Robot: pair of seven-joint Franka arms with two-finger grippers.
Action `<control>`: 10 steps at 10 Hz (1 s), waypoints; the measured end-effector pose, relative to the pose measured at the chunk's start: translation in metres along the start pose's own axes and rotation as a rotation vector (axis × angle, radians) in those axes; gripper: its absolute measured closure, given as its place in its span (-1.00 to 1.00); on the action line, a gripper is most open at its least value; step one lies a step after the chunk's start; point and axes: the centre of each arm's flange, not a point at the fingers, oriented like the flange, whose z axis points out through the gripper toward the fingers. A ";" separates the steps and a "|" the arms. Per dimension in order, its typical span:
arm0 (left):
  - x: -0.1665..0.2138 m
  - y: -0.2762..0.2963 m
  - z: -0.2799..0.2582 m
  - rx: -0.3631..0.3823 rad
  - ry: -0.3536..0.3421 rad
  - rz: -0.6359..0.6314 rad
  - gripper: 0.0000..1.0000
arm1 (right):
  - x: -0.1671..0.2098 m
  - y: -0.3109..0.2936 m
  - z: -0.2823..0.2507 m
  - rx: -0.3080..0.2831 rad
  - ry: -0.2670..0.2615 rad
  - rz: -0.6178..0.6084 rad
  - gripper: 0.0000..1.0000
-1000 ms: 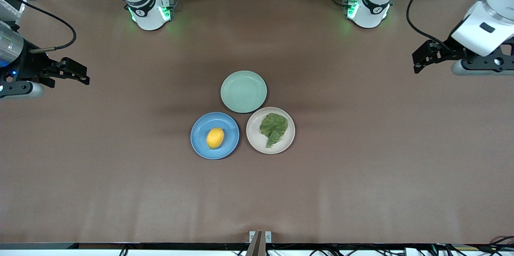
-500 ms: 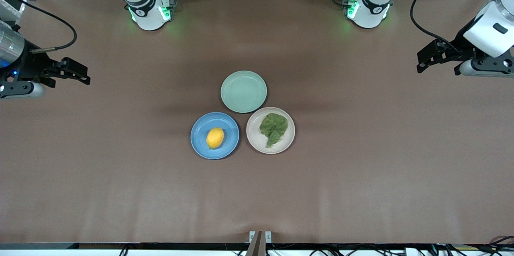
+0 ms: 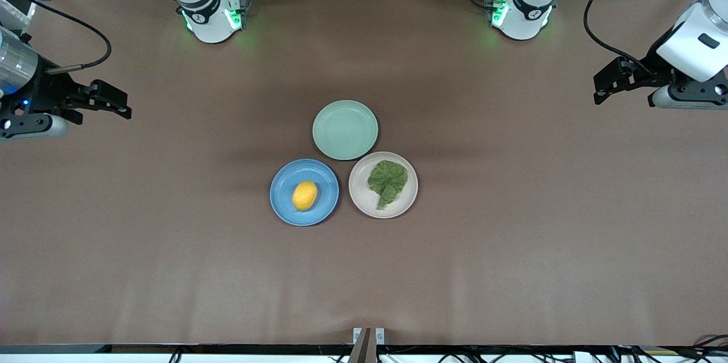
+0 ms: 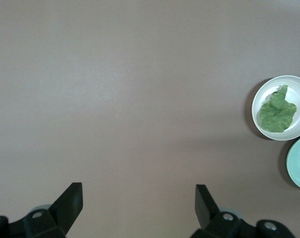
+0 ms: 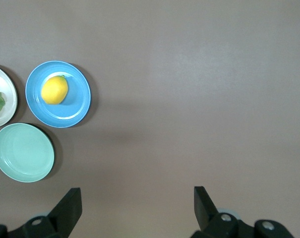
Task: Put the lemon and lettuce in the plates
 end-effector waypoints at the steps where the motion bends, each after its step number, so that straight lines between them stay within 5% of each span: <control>1: 0.000 0.000 0.000 0.001 0.000 0.000 -1.00 | 0.000 -0.001 0.000 -0.004 0.000 -0.001 -1.00; 10: 0.000 -0.002 0.000 0.002 0.000 -0.002 -1.00 | -0.001 0.001 0.000 -0.014 -0.004 0.001 -1.00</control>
